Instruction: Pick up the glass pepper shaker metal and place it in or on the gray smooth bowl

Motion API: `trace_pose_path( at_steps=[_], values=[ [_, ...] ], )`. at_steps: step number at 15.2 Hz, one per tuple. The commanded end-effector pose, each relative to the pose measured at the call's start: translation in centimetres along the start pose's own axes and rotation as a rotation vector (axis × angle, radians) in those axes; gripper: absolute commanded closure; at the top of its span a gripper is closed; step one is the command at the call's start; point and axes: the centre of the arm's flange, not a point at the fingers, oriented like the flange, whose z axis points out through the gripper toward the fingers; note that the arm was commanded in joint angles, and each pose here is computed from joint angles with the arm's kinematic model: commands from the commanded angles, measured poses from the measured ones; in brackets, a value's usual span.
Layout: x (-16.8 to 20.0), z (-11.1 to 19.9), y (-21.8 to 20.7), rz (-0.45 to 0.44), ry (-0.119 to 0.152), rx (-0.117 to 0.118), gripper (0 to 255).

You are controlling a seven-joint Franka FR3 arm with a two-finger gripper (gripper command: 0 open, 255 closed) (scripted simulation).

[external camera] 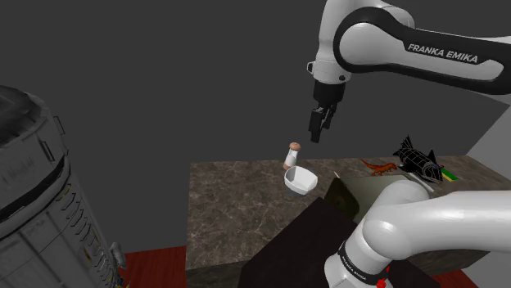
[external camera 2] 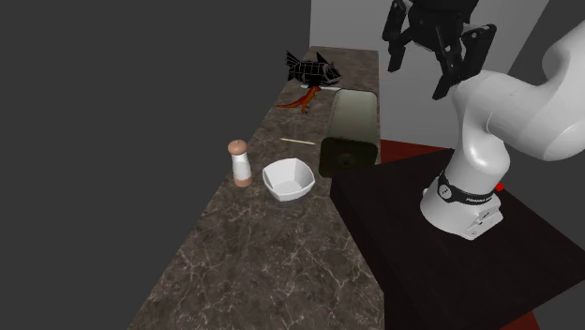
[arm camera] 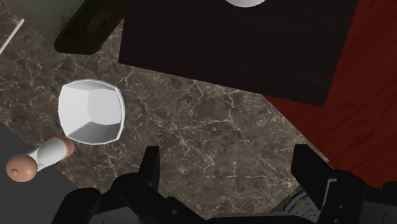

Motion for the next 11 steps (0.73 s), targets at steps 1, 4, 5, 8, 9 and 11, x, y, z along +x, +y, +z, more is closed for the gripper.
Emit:
trace_pose_path(
  at_steps=[1,4,5,8,9,11],
  values=[
    [0.0,0.0,0.0,0.000,0.000,0.000,0],
    [1.4,2.5,2.6,0.009,0.007,-0.002,0],
    [1.9,3.3,3.5,0.012,0.010,-0.003,0],
    [3.3,5.8,6.2,0.021,0.017,-0.005,0],
    [3.8,6.6,7.1,0.024,0.020,-0.006,0],
    [4.7,8.2,8.9,0.031,0.024,-0.007,0]
  ],
)
